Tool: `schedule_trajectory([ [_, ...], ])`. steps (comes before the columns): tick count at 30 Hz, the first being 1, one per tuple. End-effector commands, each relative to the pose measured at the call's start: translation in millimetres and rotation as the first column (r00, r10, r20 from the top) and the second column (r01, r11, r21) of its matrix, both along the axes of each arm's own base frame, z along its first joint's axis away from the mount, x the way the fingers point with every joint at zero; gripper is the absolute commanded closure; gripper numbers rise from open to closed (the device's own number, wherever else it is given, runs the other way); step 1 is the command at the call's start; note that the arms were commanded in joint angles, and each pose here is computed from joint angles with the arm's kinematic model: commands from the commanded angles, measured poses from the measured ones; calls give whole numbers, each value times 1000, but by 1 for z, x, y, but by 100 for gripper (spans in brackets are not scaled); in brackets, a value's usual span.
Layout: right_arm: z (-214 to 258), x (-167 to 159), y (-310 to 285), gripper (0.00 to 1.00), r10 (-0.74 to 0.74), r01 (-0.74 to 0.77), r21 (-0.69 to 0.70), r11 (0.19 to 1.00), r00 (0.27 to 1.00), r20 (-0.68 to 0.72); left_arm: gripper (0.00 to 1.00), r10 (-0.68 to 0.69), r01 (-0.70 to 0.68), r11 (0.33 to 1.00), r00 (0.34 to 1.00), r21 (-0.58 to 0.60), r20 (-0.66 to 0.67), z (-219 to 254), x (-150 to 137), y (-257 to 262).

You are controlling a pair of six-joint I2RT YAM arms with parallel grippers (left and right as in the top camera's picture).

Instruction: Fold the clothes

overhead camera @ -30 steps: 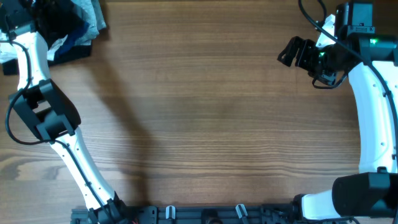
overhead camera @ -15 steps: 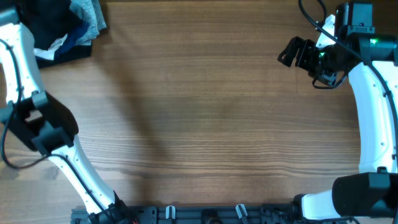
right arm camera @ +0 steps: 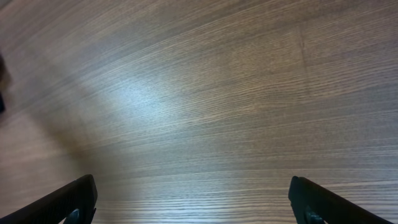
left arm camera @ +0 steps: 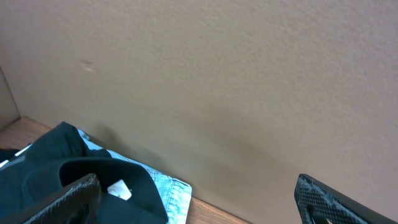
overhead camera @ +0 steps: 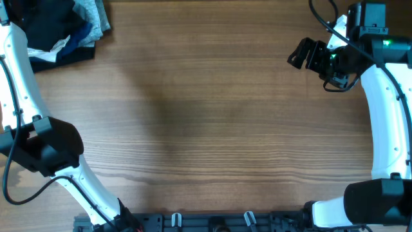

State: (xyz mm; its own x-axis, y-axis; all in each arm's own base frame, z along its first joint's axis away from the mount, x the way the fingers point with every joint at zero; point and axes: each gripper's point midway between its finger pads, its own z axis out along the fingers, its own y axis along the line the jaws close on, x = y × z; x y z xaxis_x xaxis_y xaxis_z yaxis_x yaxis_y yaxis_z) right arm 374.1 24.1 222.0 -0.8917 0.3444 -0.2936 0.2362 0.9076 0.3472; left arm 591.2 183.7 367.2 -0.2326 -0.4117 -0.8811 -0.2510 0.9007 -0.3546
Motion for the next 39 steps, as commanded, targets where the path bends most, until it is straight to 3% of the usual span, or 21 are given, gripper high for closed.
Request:
schedule_trajectory([
  [1,-5,1,0,0,24,-25,-12,1000,1000,-9,3,51,-51,999,999,16,-3,-3,-3,19],
  [2,-5,1,0,0,25,-25,-17,1000,1000,-9,9,70,-69,997,998,20,-7,-8,-1,24],
  [4,-5,1,0,0,38,-39,-22,999,999,-4,41,116,-115,993,993,34,-6,-18,5,40],
  [7,-5,1,0,1,42,-42,-25,999,999,-2,79,155,-155,987,988,43,4,-41,18,63],
  [15,-8,-2,-9,1,22,-23,-75,997,1000,-21,95,194,-192,981,979,31,-57,-139,48,101],
  [22,-8,-2,-9,0,21,-22,-74,997,999,-25,96,207,-206,978,970,19,-130,-218,61,112],
  [25,-8,-3,-9,1,20,-22,-73,997,999,-29,88,193,-192,981,975,20,-114,-217,66,106],
  [27,-9,-4,-9,0,19,-22,-73,997,999,-32,78,151,-150,989,987,19,-62,-197,73,95],
  [31,-9,-4,-9,0,18,-20,-72,997,999,-33,72,44,-46,999,998,26,54,-137,80,65],
  [32,-9,-4,-9,0,18,-20,-72,997,999,-33,55,17,-20,999,997,30,79,-121,80,55],
  [33,-9,-4,-9,1,19,-21,-72,997,999,-33,44,-11,8,999,995,34,102,-104,79,45],
  [37,-9,-4,-9,0,19,-21,-71,997,999,-33,36,-137,128,990,972,58,189,-40,72,0],
  [39,-9,-5,-9,1,19,-21,-71,997,999,-35,51,-147,134,988,965,74,217,-12,64,-12],
])
